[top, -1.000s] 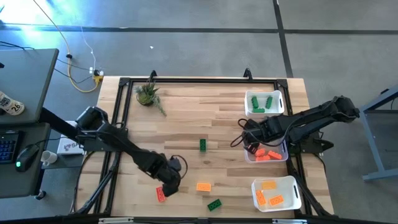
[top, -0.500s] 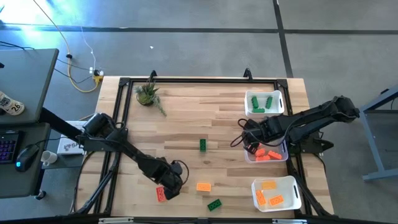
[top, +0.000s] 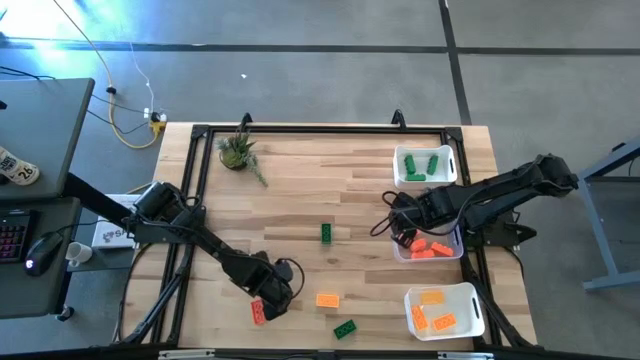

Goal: Sort & place blocks by color
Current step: Put the yellow game piece into the bottom white bin

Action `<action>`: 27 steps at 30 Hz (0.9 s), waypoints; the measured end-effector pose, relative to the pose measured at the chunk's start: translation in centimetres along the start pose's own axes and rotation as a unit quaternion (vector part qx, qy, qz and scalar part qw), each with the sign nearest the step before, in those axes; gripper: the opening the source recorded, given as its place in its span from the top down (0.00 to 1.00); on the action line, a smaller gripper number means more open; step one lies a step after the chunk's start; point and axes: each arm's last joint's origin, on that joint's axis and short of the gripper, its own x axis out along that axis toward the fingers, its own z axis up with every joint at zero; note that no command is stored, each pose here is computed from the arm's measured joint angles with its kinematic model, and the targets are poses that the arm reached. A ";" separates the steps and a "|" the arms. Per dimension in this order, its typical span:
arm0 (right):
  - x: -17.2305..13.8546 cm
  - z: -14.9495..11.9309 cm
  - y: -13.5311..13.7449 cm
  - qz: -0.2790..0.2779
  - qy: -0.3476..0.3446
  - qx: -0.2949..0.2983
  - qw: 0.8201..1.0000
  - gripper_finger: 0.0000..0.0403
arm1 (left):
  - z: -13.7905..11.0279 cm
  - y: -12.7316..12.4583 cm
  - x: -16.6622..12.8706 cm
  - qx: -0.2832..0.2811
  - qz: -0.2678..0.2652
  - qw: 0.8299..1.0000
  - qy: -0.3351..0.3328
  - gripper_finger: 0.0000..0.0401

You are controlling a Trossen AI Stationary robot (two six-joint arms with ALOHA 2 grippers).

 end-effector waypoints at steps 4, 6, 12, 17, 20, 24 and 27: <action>0.0 0.1 0.1 0.005 -0.004 0.001 1.000 0.47 | 0.0 0.0 0.0 0.021 -0.002 1.000 -0.003 0.71; 0.0 0.1 0.2 0.008 -0.007 0.002 1.000 0.47 | 0.1 -0.1 0.0 0.029 -0.006 1.000 -0.005 0.73; 0.0 0.6 0.6 0.035 -0.026 0.010 0.999 0.47 | 0.6 0.0 -0.1 0.073 -0.030 0.997 0.014 0.73; -0.2 1.2 1.6 0.106 -0.037 -0.006 0.994 0.47 | 2.4 0.9 -0.3 0.099 -0.076 0.992 0.025 0.73; -0.4 1.6 2.3 0.158 -0.048 -0.012 0.986 0.47 | 4.0 1.7 -0.5 0.109 -0.101 0.989 0.019 0.73; -0.9 2.4 3.2 0.222 -0.070 -0.002 0.973 0.47 | 6.1 2.9 -1.4 0.125 -0.126 0.984 -0.012 0.73; -1.3 2.6 3.9 0.266 -0.078 0.000 0.961 0.47 | 7.5 4.0 -2.0 0.140 -0.151 0.978 -0.025 0.73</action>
